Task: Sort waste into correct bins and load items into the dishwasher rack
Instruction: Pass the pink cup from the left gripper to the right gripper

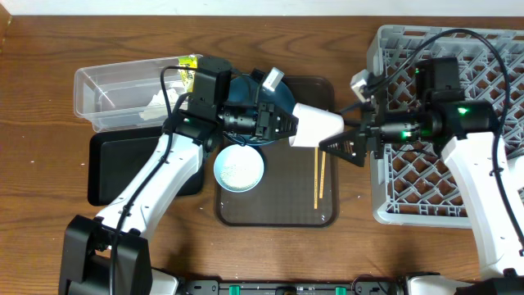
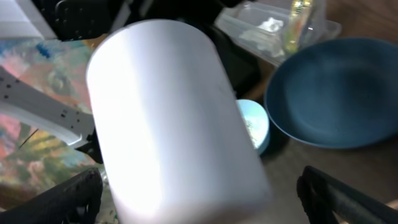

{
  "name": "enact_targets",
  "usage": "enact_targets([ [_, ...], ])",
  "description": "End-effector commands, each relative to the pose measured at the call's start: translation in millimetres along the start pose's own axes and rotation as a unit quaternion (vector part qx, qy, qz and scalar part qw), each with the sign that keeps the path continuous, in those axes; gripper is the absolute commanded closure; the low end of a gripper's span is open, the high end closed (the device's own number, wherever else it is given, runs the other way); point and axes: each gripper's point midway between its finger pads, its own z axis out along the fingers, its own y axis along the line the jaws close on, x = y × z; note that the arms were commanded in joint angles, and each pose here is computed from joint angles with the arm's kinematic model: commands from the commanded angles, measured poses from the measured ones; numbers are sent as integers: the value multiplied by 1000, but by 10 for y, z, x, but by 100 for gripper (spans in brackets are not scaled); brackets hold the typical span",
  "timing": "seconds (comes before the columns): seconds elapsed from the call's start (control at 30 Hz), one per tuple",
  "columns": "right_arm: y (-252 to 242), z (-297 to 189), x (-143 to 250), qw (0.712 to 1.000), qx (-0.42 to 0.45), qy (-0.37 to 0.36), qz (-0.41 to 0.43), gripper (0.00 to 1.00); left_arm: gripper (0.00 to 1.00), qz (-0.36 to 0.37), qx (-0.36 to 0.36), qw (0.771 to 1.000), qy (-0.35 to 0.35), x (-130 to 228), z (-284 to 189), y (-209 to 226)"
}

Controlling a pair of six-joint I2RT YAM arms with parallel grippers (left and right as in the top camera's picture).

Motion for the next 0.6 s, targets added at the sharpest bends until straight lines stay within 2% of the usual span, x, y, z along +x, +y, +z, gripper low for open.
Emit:
enact_targets([
  [0.0,147,90,-11,999,-31,-1,-22,8,94,1,9,1000,8,5,18,-27],
  [0.13,175,126,-17,999,-35,1,-30,18,94,-1,9,1000,8,5,18,-27],
  [0.57,31,1,-112,999,-13,-23,-45,21,94,0,9,1000,8,4,18,-26],
])
